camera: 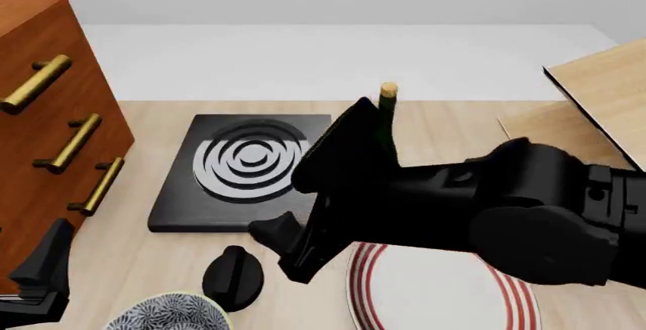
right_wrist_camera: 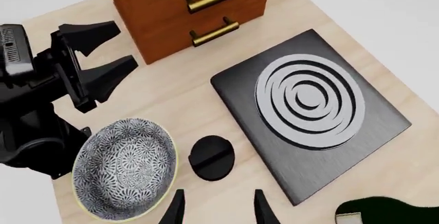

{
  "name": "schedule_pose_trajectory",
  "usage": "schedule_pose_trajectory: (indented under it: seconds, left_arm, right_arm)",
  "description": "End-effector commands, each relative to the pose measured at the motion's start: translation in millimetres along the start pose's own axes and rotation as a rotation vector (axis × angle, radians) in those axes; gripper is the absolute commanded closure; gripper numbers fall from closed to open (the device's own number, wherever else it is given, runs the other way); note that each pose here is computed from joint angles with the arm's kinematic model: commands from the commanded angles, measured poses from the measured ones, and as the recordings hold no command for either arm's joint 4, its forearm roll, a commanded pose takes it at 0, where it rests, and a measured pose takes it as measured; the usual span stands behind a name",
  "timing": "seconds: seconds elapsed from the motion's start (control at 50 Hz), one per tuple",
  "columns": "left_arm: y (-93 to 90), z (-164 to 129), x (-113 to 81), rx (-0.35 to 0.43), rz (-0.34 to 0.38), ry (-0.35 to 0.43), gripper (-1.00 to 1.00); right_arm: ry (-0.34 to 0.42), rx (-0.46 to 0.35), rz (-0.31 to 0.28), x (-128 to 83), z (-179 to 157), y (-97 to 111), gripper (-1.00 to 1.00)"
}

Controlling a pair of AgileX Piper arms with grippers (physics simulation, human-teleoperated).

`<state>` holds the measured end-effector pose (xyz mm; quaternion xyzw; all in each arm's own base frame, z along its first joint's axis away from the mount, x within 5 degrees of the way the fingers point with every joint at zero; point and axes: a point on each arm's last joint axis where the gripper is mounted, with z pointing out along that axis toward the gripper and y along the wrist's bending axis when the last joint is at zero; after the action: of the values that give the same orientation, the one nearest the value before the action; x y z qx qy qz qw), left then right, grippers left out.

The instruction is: Pick up the akita bowl and put it on the plate.

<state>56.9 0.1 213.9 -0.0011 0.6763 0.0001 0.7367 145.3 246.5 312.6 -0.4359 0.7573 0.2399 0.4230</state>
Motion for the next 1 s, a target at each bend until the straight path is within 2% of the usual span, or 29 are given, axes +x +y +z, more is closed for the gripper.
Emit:
schedule_pose_trajectory:
  seconds: [0.02,0.34,0.56,0.84,1.0]
  left_arm:
    - [0.0,0,0.0,0.000,0.000,0.000,-1.00]
    - [0.0,0,0.0,0.000,0.000,0.000,-1.00]
    - [0.0,0,0.0,0.000,0.000,0.000,-1.00]
    - [0.0,0,0.0,0.000,0.000,0.000,-1.00]
    - [0.0,0,0.0,0.000,0.000,0.000,-1.00]
  right_arm:
    - [0.020,-0.048,0.002,-4,23,18,-1.00]
    - [0.046,-0.090,0.029,0,52,36,-1.00]
    - [0.085,-0.100,0.068,15,75,44,-1.00]
    - [0.115,-0.090,0.105,33,93,43,-1.00]
    - [0.129,-0.103,0.142,43,102,50,-1.00]
